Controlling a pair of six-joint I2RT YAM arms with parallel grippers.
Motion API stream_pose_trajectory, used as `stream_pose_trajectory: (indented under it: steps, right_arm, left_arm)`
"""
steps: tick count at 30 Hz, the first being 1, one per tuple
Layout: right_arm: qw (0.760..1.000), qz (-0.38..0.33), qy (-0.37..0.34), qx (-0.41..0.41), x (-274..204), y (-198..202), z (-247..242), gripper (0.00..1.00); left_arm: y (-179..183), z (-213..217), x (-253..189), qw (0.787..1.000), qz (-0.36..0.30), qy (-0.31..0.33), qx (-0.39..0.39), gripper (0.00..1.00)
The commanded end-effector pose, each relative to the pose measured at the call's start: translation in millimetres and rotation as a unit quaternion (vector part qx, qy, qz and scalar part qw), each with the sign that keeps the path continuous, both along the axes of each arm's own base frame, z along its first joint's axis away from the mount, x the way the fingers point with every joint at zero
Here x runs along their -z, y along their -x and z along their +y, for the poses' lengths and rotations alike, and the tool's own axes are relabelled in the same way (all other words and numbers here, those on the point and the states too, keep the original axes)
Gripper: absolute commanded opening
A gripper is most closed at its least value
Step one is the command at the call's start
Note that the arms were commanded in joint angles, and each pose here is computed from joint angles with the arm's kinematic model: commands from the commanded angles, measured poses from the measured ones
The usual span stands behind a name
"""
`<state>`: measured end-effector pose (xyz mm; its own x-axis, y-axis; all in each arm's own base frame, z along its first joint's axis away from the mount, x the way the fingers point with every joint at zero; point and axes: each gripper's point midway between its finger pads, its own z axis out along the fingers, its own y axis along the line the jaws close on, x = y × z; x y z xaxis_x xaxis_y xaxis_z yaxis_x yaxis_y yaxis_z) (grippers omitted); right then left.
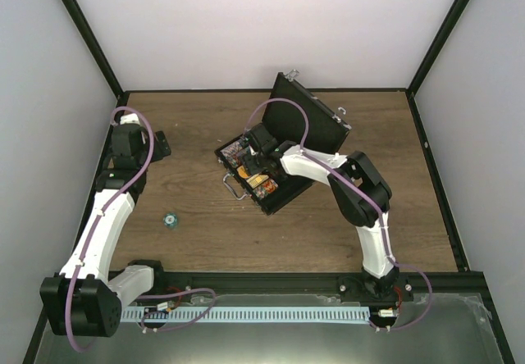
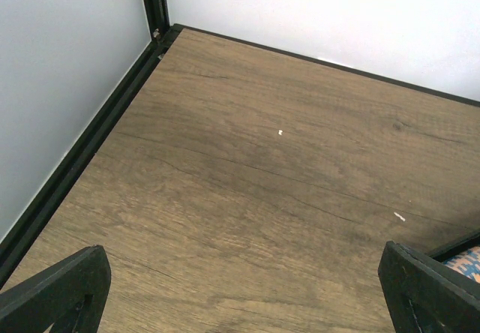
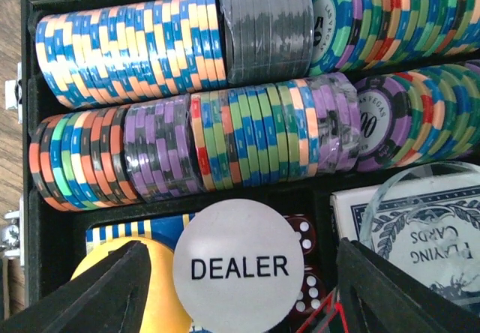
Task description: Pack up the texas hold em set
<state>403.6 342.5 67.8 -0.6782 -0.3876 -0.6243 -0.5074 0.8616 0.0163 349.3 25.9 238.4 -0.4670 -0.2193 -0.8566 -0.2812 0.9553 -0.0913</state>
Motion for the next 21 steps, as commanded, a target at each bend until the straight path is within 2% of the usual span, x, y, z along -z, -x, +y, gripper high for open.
stream_pose_trajectory:
  steps: [1, 8, 12, 17, 21]
  right_arm:
    - [0.999, -0.03, -0.021, 0.011, -45, -5, -3, 0.71]
    - [0.999, -0.02, -0.024, 0.025, -75, 45, -49, 0.78]
    - [0.998, 0.022, -0.02, 0.059, -67, 90, -91, 0.81]
    - [0.983, 0.08, -0.026, 0.161, -55, 133, -155, 0.86]
    - [0.954, 0.096, -0.061, 0.277, -53, 146, -210, 0.99]
  left_arm:
    - [-1, 1, 1, 1.0, -0.003, 0.003, -0.003, 1.0]
    - [-1, 1, 3, 1.0, 0.0, 0.003, -0.003, 1.0]
    - [-2, -2, 5, 1.0, 0.002, 0.006, 0.003, 1.0]
    - [-4, -4, 8, 1.0, 0.008, 0.01, 0.008, 1.0]
    - [-4, -5, 8, 1.0, 0.007, 0.012, 0.011, 1.0]
